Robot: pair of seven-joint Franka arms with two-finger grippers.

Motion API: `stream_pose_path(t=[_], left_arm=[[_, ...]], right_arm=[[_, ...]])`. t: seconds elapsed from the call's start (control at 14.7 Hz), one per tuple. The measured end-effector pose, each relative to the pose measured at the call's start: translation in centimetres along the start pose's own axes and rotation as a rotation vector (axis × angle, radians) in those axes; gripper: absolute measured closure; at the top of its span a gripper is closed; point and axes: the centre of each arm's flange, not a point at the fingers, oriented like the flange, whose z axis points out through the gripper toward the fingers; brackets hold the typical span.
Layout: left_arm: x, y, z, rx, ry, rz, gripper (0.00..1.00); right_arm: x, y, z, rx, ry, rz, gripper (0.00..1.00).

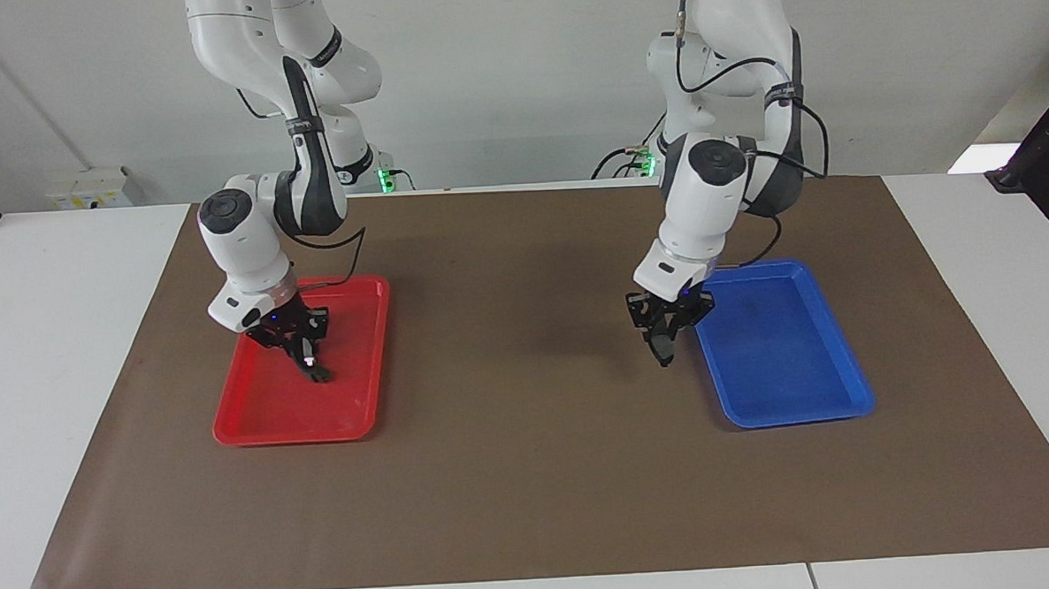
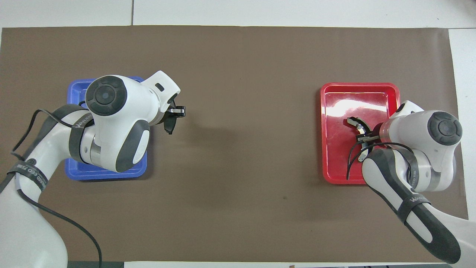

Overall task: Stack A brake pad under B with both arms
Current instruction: 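Set the pad mid-table with the left gripper while the right gripper lifts the shoe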

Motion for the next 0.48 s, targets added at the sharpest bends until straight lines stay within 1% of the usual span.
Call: stream_pose_path(t=[0.07, 0.2, 0.34, 0.48], left_arm=[[-0.6, 2.0, 0.7, -0.022, -0.008, -0.015, 0.61], [-1.5, 5.6, 2.3, -0.039, -0.018, -0.025, 0.61], [-1.6, 7.8, 4.0, -0.037, -0.030, -0.025, 0.61], [-1.7, 9.0, 5.9, -0.031, -0.037, -0.037, 0.61]], right_arm=[[0.1, 0.0, -0.1, 0.001, -0.007, 0.000, 0.57], [0.7, -0.2, -1.0, 0.004, -0.032, -0.007, 0.57], [2.0, -0.6, -2.6, 0.006, -0.048, -0.017, 0.57], [2.9, -0.6, -4.0, 0.006, -0.046, -0.019, 0.57]])
